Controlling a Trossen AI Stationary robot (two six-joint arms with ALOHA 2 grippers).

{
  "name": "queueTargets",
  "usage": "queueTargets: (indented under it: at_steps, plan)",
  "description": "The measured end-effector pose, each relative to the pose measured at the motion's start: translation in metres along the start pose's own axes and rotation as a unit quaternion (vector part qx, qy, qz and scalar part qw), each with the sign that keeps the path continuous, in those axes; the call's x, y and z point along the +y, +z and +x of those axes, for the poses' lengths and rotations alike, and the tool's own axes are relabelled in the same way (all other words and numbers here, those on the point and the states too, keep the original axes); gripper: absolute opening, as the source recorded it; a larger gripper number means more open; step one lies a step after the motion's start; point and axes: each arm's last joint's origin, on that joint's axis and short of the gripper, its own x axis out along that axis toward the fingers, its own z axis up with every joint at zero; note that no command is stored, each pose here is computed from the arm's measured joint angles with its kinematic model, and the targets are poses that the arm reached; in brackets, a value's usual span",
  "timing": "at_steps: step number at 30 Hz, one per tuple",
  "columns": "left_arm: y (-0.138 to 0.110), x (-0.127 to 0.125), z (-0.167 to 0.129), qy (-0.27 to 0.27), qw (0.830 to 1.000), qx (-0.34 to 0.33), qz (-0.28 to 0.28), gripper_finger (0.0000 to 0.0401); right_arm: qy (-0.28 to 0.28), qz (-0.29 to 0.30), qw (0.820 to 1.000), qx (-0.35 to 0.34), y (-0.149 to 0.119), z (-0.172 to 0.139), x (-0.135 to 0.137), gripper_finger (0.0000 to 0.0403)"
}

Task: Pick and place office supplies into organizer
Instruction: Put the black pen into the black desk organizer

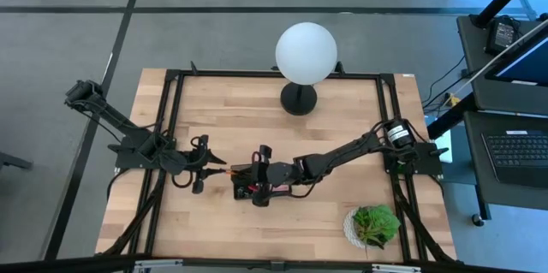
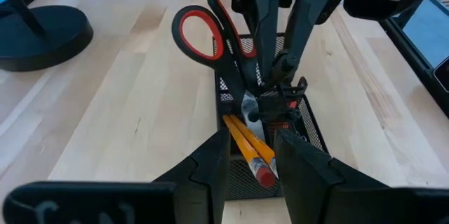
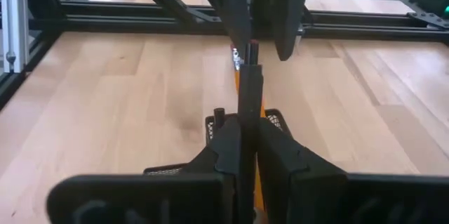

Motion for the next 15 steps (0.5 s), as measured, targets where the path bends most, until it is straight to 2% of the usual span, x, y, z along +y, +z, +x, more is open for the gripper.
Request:
queueTargets:
  at_steps: [15]
  plan:
    - [0.0, 0.0, 0.0, 0.0, 1.0, 0.0, 0.0, 0.0106, 0.002, 0.014, 1.0, 0.001, -0.0003, 0.0003, -0.0005, 0.0065]
